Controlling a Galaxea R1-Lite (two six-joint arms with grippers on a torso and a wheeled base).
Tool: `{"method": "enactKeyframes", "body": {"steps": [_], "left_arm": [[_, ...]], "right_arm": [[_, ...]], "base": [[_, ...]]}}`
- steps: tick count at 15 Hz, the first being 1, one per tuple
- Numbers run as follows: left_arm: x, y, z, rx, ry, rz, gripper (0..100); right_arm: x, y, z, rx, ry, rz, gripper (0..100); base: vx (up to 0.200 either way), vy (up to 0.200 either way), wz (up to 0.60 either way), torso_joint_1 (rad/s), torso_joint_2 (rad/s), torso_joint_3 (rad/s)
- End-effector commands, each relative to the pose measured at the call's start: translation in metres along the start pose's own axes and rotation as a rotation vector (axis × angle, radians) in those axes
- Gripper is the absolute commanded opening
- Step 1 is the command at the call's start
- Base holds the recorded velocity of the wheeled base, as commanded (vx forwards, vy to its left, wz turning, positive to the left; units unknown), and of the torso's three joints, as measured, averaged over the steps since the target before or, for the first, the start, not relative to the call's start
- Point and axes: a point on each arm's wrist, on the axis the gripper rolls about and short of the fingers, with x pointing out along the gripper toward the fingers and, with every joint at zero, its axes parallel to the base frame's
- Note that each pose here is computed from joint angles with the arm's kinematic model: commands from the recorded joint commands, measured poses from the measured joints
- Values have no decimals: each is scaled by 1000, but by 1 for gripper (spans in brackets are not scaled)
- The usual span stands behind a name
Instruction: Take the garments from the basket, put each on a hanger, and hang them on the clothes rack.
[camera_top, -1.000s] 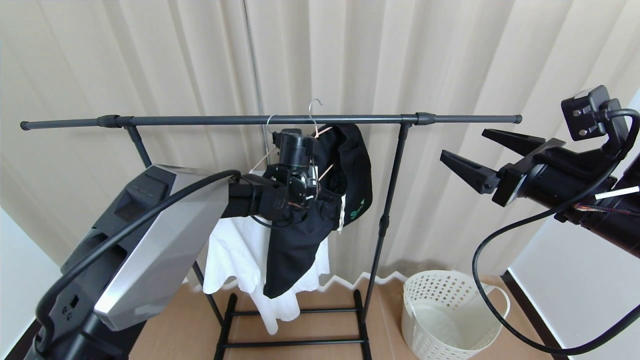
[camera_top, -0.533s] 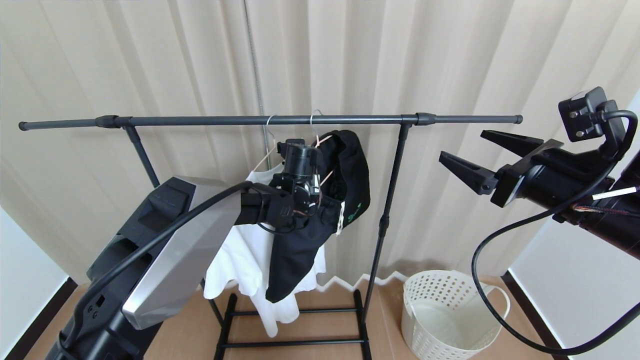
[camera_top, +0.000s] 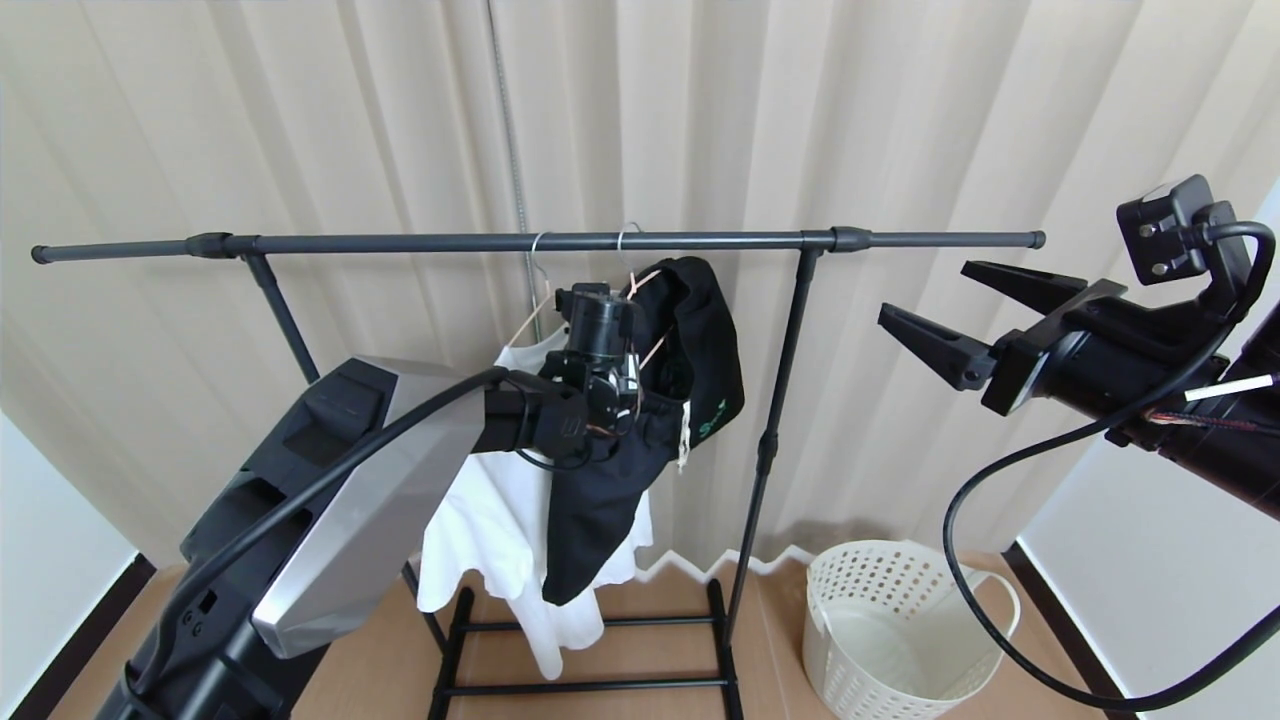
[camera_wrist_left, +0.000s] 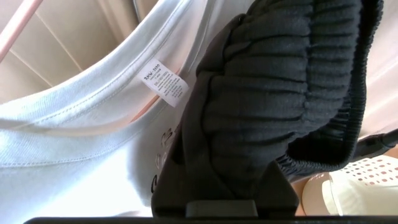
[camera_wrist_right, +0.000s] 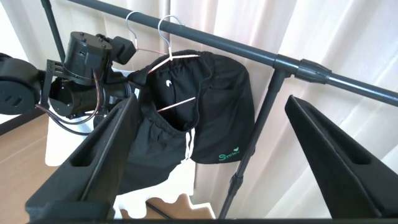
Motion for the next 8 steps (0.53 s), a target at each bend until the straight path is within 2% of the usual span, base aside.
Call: {"method": "enactKeyframes", "body": {"steps": [1, 8], "left_arm": [[3, 1, -4, 7, 6, 2, 0], [5, 4, 0, -3, -19, 0, 0]], "right_arm": [[0, 0, 0, 0, 0, 3, 100], [0, 0, -2, 1, 6, 3, 100]], "base": [[0, 0, 0, 0, 0, 0], [0, 0, 0, 0, 0, 0]]}}
